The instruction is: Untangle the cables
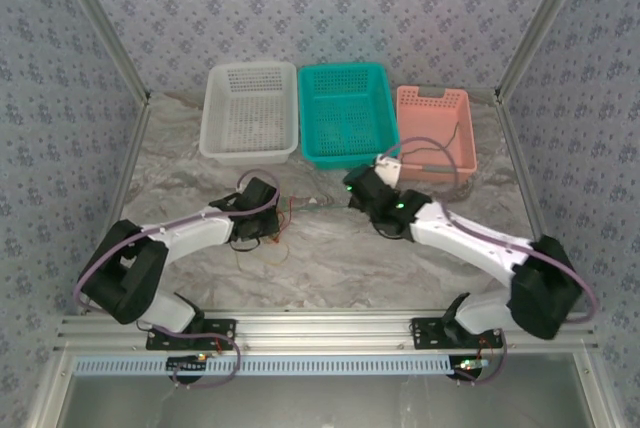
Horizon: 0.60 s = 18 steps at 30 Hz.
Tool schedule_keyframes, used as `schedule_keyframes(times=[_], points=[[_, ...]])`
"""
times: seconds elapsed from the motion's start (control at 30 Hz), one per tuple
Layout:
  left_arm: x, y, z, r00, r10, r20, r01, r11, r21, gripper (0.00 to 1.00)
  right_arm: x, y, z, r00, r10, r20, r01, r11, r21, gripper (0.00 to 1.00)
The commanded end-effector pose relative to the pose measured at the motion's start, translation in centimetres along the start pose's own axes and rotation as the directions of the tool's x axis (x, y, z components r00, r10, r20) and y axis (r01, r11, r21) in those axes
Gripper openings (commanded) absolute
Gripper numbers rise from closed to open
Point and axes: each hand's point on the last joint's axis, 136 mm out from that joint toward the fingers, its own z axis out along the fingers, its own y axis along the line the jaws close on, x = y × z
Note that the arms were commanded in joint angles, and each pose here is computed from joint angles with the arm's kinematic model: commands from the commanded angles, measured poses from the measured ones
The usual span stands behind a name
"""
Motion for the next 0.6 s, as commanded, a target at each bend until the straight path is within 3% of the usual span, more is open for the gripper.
schedule_keyframes(times=[0.0,0.17,0.43,0.57], points=[[-0.8,2.2,-1.1,0.999,0.013,0.040,-0.009,0.996,-0.089,0.00,-2.5,-5.0,-2.3,0.997,-0.065,0.048,0.059,0.991,0.118,0.00],[-1.5,1.3,-2.7,0.997,0.041,0.069,-0.038,0.999,-0.036,0.00,-5.3,-7.2,-4.5,0.995,-0.040,0.089,0.028,0.992,0.126,0.00],[-0.8,2.4,-3.2,0.996,0.070,0.053,-0.067,0.995,-0.070,0.00,-8.4,-10.4,-7.0,0.991,0.027,0.133,-0.048,0.986,0.160,0.00],[-0.3,2.1,-2.9,0.995,0.082,0.050,-0.080,0.996,-0.034,0.03,-9.2,-10.1,-7.7,0.989,0.039,0.139,-0.055,0.992,0.111,0.00]])
